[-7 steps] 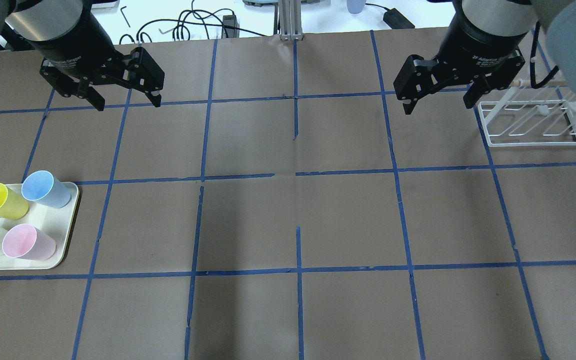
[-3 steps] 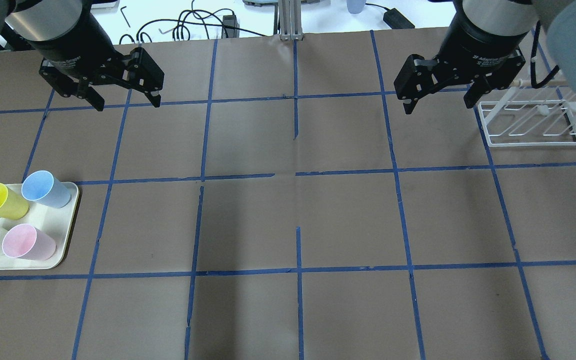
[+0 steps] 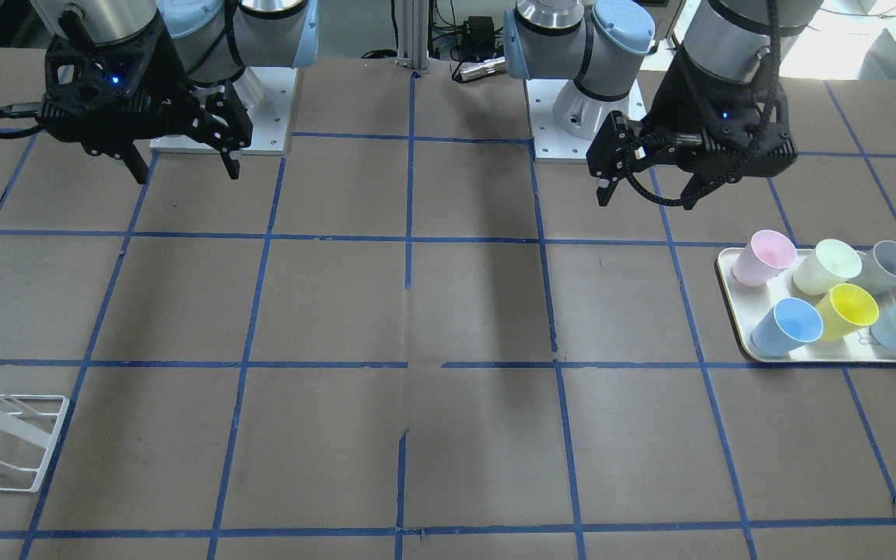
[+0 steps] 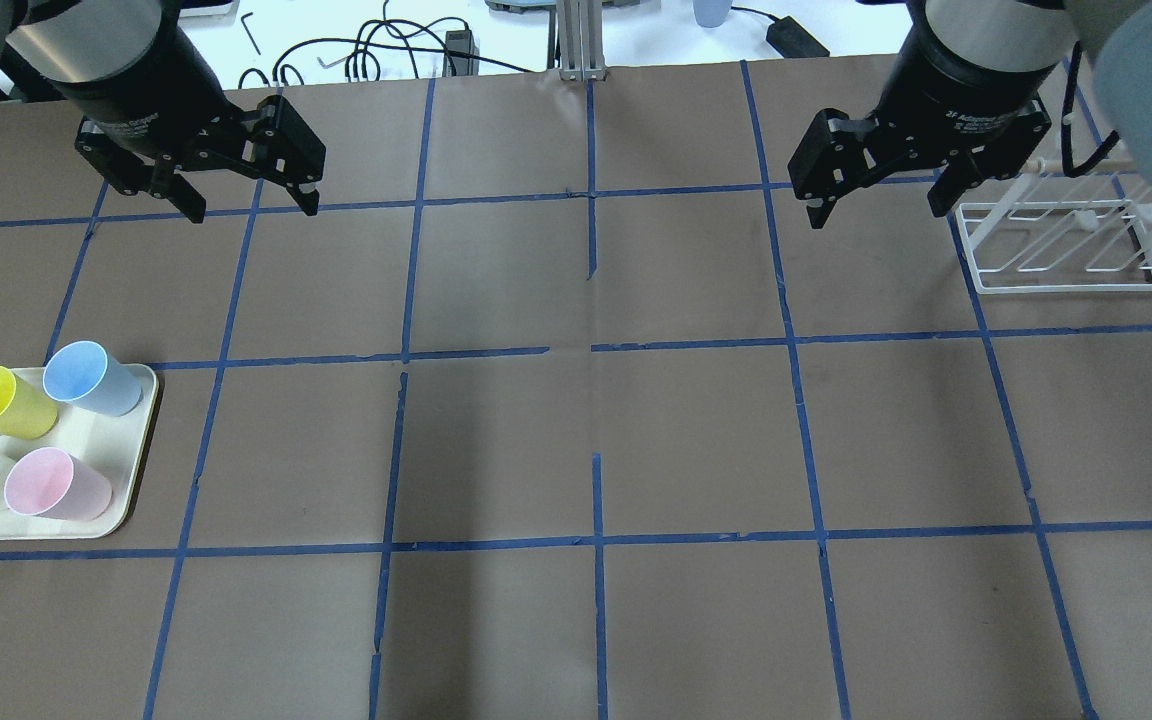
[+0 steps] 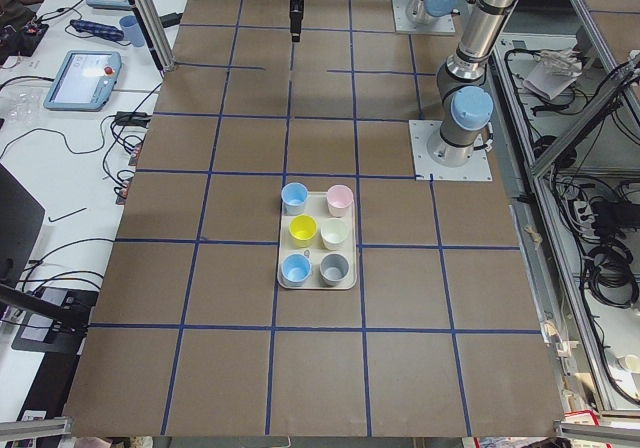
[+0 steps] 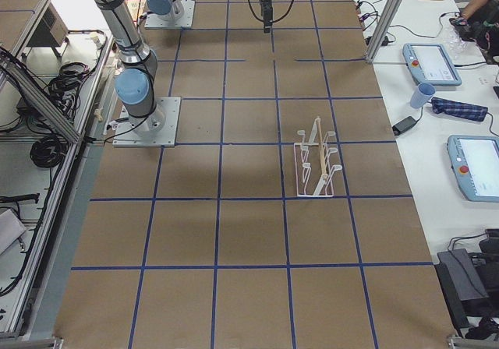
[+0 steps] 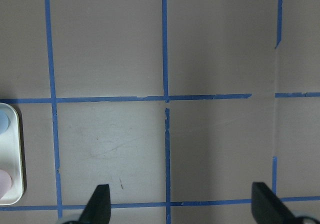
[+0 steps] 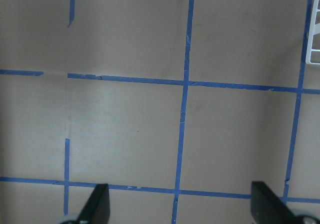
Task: Transfer IKEA cup to right arm and place on rack
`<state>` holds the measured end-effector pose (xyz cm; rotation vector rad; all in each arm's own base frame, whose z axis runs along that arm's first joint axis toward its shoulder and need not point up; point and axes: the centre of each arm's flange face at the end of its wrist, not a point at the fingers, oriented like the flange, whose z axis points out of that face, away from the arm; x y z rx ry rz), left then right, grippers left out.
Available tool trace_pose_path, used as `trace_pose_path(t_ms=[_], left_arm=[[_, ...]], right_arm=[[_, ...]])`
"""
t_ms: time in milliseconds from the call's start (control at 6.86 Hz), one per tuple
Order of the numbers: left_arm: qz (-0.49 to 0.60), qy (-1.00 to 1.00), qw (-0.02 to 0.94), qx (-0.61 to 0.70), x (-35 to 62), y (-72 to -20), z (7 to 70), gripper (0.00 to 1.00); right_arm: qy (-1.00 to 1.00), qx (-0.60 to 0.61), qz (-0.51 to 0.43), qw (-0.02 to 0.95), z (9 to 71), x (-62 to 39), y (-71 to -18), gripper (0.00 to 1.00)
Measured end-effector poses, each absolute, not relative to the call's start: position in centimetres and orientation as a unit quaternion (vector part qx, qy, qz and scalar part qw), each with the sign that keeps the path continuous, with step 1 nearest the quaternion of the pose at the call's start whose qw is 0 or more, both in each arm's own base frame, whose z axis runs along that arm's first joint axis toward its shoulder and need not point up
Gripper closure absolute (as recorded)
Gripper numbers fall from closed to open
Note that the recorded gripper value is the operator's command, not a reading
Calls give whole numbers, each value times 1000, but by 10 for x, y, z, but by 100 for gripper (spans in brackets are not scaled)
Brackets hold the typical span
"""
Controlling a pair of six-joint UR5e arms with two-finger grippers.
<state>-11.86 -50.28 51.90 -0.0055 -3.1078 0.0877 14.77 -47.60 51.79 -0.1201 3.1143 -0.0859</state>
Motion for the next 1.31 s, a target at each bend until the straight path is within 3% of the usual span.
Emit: trace_pose_path(t_ms=[874,1311], left_arm=[[23,-1000,-9,-9,-106,-501,519,0],[-4,-998,3,-63,-20,-510,505,0]], right_arm=[[999,-38,-27,11,518,148,-475,0],[999,-38,-27,11,518,148,-475,0]])
